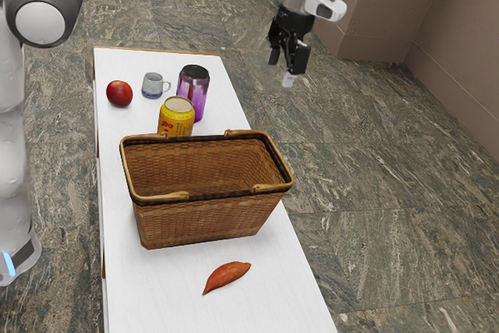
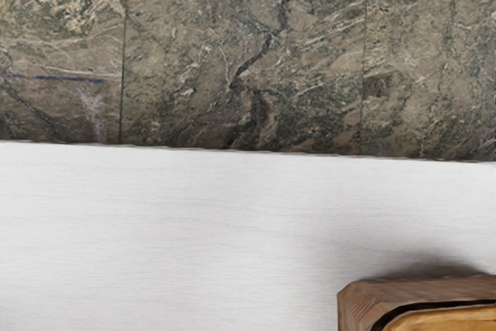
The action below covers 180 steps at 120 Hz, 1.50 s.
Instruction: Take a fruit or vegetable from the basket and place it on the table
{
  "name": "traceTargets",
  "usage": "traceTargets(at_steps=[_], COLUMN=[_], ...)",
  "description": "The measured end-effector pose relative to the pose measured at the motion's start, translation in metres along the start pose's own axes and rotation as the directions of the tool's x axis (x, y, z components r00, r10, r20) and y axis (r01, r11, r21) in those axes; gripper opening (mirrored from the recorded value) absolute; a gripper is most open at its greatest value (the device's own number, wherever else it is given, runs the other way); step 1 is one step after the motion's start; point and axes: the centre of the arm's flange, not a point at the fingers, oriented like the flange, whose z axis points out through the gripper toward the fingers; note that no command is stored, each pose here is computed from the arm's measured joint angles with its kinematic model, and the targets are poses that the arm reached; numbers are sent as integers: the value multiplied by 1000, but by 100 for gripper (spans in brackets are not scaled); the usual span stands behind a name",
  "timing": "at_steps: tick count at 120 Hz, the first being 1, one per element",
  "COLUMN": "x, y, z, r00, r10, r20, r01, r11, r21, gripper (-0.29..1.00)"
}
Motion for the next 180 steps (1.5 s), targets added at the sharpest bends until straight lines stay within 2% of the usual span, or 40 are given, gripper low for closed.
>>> traceTargets(at_steps=[32,40,47,54,63,73,97,110,125,145,164,180], x=[4,5,9,6,-5,-13,-6,-8,-30,-78,-92,-119], y=[2,11,38,84,143,170,152,153,160,163,153,129], z=[-14,-28,-28,-28,-28,-29,-29,-20,8,16,55,73], r00=[997,989,965,909,804,702,555,449,327,173,76,45], r10=[20,93,228,392,578,699,825,891,945,984,995,997], r20=[-79,-118,-131,-139,-141,-137,-109,-73,-13,30,58,64], r01=[-21,-93,-226,-389,-573,-693,-813,-879,-938,-975,-992,-994], r11=[1000,996,974,920,816,715,565,455,326,167,70,38], r21=[-9,5,30,52,75,98,141,141,115,149,108,102], gripper=[70,70,70,70,70,70,70,70,70,70,70,70])
